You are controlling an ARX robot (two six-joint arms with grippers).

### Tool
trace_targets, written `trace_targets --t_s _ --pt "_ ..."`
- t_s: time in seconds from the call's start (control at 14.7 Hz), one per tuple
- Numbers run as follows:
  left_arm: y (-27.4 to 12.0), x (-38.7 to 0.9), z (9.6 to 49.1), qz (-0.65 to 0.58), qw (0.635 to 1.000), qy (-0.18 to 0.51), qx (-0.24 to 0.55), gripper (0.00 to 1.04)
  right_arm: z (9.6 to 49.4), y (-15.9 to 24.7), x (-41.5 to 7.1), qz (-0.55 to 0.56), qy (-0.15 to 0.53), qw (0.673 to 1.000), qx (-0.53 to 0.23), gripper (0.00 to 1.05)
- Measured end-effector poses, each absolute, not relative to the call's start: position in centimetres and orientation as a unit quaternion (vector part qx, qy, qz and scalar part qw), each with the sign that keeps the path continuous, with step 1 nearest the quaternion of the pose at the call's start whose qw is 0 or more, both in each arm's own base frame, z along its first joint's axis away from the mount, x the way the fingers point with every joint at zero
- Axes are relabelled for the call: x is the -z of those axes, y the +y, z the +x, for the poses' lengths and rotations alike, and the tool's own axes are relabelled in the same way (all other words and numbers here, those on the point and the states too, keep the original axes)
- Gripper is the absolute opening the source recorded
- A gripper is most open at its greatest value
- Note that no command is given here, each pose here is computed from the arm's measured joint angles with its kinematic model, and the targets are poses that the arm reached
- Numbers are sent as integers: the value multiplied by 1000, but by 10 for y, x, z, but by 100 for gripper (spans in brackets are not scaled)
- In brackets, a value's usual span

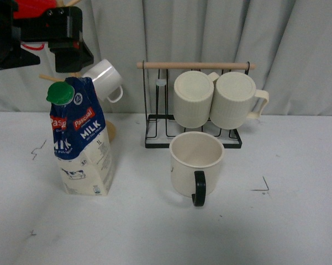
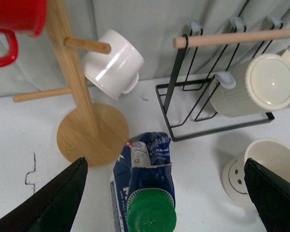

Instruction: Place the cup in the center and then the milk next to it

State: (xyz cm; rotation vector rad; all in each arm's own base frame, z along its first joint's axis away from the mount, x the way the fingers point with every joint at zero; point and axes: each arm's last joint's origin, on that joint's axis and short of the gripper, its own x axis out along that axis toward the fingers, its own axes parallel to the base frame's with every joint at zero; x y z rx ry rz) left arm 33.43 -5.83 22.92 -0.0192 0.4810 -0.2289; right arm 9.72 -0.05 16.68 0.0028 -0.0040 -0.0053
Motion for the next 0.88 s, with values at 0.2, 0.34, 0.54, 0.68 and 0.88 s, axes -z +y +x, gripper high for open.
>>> trace_targets --t_s 0.2,0.34,0.54,0.68,0.88 --pt "-64 -203 330 8 956 273 110 98 97 -1 -167 1 -2 1000 3 98" --pt "-67 -189 328 14 952 284 110 98 97 -1 -167 1 -2 1000 3 98" --pt "-71 -170 330 22 949 300 99 98 97 -1 -167 1 -2 1000 3 98" --pt "-71 -161 331 28 946 313 85 92 97 -1 -167 1 -2 1000 3 98" --pt "-71 -161 331 32 946 314 79 58 97 -1 -167 1 -2 1000 3 98"
